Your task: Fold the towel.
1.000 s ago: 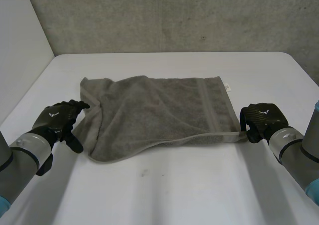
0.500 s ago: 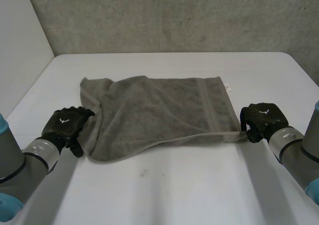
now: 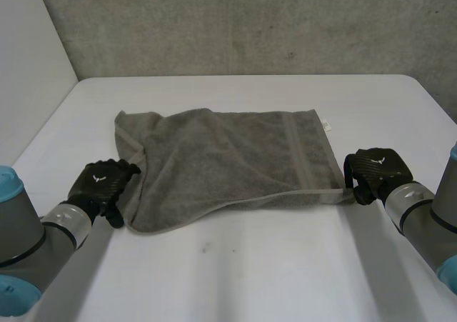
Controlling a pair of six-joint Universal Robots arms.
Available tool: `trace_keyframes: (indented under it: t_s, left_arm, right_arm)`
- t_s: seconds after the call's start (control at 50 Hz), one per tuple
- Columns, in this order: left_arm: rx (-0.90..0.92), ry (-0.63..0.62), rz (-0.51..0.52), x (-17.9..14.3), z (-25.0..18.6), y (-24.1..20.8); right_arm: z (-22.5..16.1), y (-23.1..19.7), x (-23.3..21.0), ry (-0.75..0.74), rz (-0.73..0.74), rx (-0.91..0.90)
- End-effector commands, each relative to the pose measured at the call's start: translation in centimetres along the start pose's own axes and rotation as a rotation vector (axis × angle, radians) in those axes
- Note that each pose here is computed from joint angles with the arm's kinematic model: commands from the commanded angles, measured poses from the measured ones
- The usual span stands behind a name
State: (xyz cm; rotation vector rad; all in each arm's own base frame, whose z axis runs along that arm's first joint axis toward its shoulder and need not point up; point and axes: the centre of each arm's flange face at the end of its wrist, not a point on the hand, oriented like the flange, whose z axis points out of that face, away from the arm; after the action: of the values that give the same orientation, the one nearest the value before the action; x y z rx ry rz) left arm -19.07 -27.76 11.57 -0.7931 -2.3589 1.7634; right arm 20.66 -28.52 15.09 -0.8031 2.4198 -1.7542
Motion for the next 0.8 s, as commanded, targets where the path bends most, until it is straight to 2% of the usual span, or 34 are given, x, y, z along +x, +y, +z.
trace_keyframes:
  t_s: [0.02,0.3,0.5,0.58,0.66,0.8]
  left_arm:
    - [-0.004,0.004,0.000,0.1,0.0,0.1]
    - [0.037,0.005,0.005,-0.2,0.9,-0.5]
    - [0.150,-0.059,0.024,-1.6,-0.2,-3.8]
    - [0.165,-0.103,0.032,-2.3,-0.9,-4.7]
    - [0.262,-0.171,0.070,-3.2,-3.0,-8.0]
    - [0.342,-0.201,0.150,-3.2,-7.2,-12.4]
  right_arm:
    - [0.1,0.1,0.0,-0.001,0.000,-0.002]
    - [0.3,0.1,0.0,0.001,-0.002,0.004]
    - [0.2,-1.2,0.5,0.016,-0.006,0.045]
    - [-0.2,-3.3,1.3,0.042,-0.012,0.102]
    - [-0.9,-5.4,1.9,0.061,-0.024,0.156]
    - [-4.8,-11.1,3.1,0.066,-0.081,0.182]
